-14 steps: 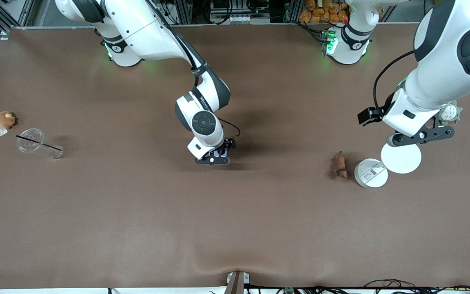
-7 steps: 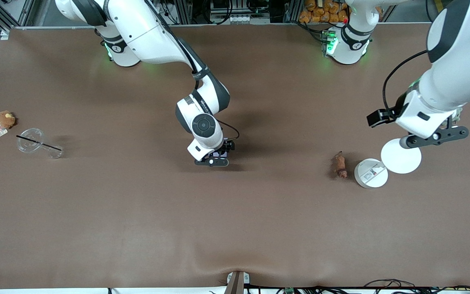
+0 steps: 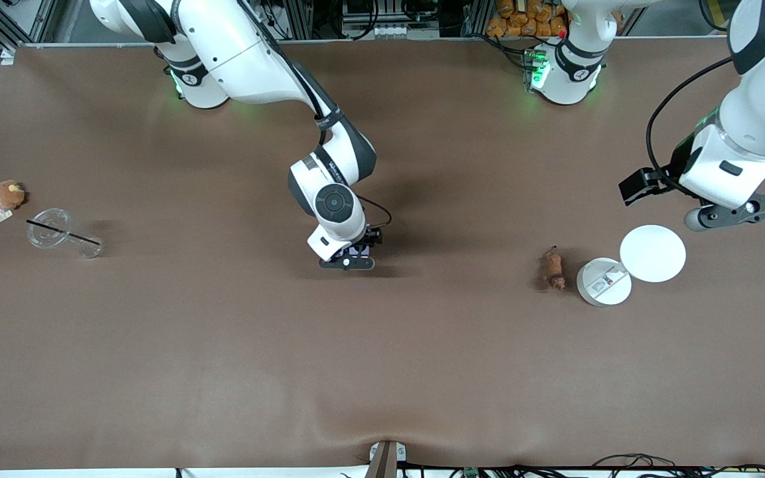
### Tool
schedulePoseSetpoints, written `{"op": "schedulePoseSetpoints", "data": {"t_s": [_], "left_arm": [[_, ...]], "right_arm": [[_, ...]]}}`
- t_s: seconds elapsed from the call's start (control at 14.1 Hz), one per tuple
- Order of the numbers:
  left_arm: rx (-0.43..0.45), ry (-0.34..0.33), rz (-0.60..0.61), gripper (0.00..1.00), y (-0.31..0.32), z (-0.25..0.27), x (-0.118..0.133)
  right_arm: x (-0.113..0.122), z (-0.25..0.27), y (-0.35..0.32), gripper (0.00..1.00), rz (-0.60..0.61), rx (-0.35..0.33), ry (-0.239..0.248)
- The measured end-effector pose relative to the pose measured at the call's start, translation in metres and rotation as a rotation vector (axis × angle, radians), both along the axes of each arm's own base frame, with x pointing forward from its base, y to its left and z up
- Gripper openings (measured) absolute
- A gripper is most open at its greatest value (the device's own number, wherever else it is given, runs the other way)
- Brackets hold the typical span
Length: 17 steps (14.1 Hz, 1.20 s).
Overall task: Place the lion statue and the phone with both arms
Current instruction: 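Carry the phone with the right gripper toward the clear cup, then lower the phone beside the clear cup and open the right gripper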
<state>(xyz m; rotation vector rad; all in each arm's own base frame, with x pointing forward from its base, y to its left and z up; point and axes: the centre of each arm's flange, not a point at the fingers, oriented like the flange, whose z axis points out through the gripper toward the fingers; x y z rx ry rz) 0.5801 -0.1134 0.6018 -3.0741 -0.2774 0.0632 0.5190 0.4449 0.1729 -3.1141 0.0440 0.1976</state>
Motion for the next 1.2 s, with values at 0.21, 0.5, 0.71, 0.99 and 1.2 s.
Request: {"op": "schedulePoseSetpoints", "data": {"t_s": [0.21,0.5,0.71,0.99,1.2], "left_arm": [[-0.032,-0.004,-0.005,1.0,0.024,0.001,0.006],[-0.046,-0.029,-0.052,1.0,0.061,0.013,0.008],[-0.039,-0.066,-0.065,1.0,0.072,0.034,0.0],[-0.016,-0.066,-0.067,1.0,0.067,0.053,-0.02],[-0.023,-0.053,-0.069,1.0,0.068,0.053,-0.031]], "right_arm": [[0.022,0.015,-0.025,0.84,-0.033,-0.036,-0.012],[0.096,0.1,-0.147,0.84,0.021,-0.084,-0.028],[0.137,0.122,-0.274,0.84,0.072,-0.059,-0.002],[0.151,0.106,-0.428,0.84,0.117,-0.026,0.031],[0.146,0.089,-0.504,0.84,0.137,-0.006,0.056]]}}
